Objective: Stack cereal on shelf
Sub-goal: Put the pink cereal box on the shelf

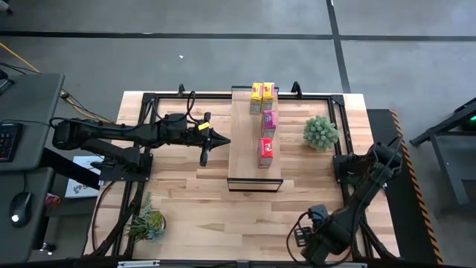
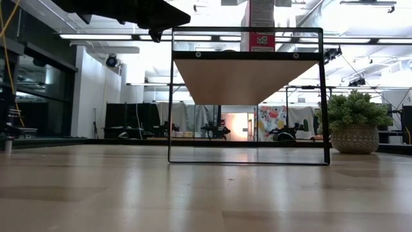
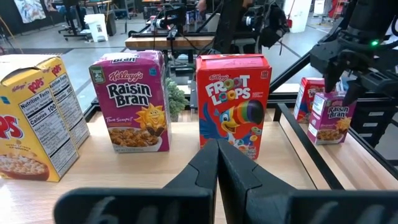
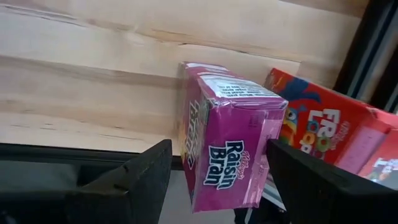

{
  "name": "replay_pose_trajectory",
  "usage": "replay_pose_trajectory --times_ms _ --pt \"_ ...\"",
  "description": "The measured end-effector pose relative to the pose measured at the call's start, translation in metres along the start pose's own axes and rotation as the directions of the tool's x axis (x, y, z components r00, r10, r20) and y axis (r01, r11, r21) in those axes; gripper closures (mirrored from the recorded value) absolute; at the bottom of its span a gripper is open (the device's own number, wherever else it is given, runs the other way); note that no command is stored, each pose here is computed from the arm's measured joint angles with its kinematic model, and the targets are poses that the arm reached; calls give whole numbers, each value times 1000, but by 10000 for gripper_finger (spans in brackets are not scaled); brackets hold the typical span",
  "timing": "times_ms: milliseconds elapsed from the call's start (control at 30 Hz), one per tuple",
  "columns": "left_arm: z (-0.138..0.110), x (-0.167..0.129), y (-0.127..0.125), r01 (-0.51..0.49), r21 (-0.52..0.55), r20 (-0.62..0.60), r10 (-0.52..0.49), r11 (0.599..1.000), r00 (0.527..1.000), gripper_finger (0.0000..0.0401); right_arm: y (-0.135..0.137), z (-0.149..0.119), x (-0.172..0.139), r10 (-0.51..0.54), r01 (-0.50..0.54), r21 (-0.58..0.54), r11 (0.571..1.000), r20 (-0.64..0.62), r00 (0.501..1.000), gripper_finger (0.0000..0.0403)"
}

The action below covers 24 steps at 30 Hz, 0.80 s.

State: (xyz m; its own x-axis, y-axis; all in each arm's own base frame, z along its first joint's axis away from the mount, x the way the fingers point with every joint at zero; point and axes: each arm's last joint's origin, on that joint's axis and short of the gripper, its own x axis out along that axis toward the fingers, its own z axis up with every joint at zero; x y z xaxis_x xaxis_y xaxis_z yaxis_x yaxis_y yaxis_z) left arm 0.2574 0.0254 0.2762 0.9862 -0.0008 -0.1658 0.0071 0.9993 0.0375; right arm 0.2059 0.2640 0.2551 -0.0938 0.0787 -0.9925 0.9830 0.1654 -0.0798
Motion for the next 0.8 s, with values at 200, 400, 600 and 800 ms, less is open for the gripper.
replay_pose_trajectory --times_ms 200,400,600,800 --pt "0 0 0 0 0 0 0 1000 1000 401 1 1 0 20 -20 -17 1000 21 1000 147" --pt "0 0 0 0 0 0 0 1000 1000 401 2 0 0 40 -39 -35 999 16 999 147" --pt "0 0 0 0 0 0 0 1000 1000 401 2 -1 -16 60 -59 -40 997 38 997 147" --pt "0 0 0 0 0 -2 0 1000 1000 401 -1 -1 -20 17 -17 15 1000 22 1000 147"
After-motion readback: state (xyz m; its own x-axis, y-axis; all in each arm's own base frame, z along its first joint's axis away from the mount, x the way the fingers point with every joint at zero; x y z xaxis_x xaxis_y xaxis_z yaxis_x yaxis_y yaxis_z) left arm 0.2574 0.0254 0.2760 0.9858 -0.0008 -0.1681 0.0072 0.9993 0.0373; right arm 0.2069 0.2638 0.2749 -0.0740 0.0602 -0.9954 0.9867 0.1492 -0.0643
